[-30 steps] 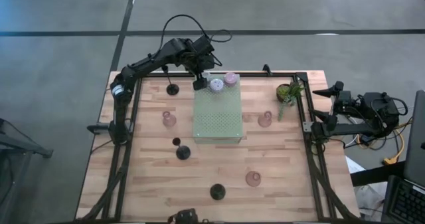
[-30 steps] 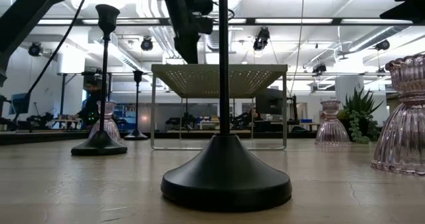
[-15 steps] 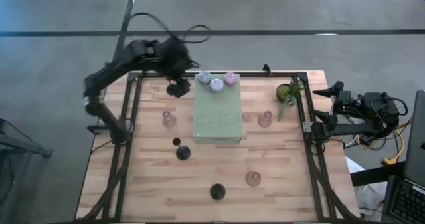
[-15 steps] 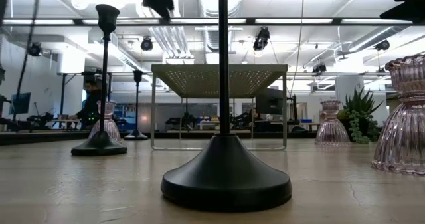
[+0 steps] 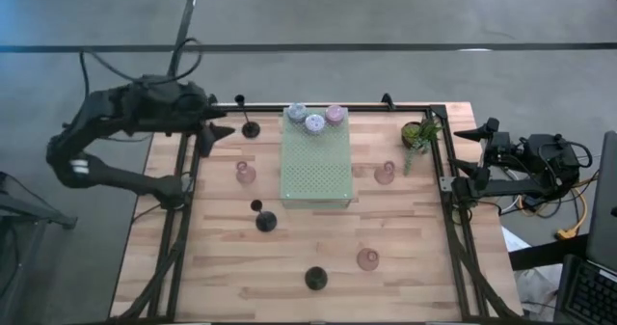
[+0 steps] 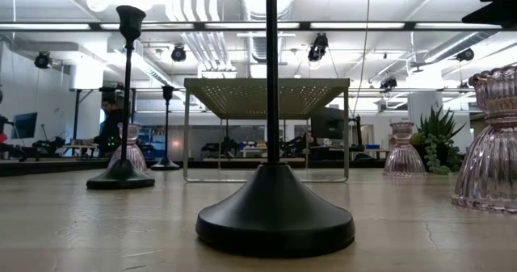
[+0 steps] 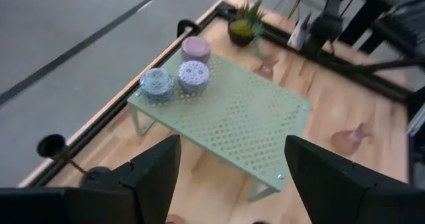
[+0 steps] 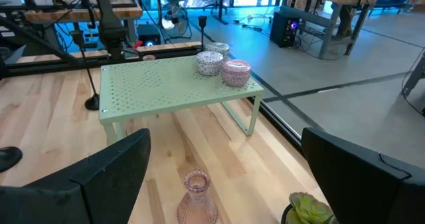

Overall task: Pick & Place candle stick holders
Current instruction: Put the top black candle holder on the shelf

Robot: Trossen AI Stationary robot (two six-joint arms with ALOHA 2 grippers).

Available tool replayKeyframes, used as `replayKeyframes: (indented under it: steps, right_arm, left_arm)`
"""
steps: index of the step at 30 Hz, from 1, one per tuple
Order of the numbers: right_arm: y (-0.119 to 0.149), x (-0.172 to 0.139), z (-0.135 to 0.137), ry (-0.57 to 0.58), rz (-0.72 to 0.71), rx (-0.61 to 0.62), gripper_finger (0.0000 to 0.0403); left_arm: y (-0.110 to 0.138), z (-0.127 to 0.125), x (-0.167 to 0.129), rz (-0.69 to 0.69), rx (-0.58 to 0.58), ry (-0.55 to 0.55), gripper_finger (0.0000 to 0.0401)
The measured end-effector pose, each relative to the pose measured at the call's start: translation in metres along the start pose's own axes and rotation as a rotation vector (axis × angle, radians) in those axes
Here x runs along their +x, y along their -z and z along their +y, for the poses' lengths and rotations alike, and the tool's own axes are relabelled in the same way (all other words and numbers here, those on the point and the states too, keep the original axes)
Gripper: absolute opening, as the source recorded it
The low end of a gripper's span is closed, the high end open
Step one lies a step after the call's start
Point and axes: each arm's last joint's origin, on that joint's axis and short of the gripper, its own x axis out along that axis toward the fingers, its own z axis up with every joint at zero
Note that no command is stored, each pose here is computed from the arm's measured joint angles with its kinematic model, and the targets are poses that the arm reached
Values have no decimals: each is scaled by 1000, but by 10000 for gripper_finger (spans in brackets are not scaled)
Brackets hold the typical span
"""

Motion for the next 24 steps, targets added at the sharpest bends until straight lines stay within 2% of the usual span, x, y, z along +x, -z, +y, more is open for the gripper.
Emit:
replayKeyframes:
  steps: [4,11,17,21,24]
  right_arm:
    - [0,0,0,0,0,0,384]
    - [0,0,0,0,0,0,384]
    - [0,0,0,0,0,0,384]
    - [0,0,0,0,0,0,384]
    - [0,0,0,0,0,0,384]
  left_arm:
    - [22,4,1,-31,-62,30,273]
    - [55,8,21,-40,-103,54,273]
    - [76,14,36,-11,-144,-36,273]
    - [85,15,41,13,-152,-34,273]
    - [92,11,41,37,-132,17,273]
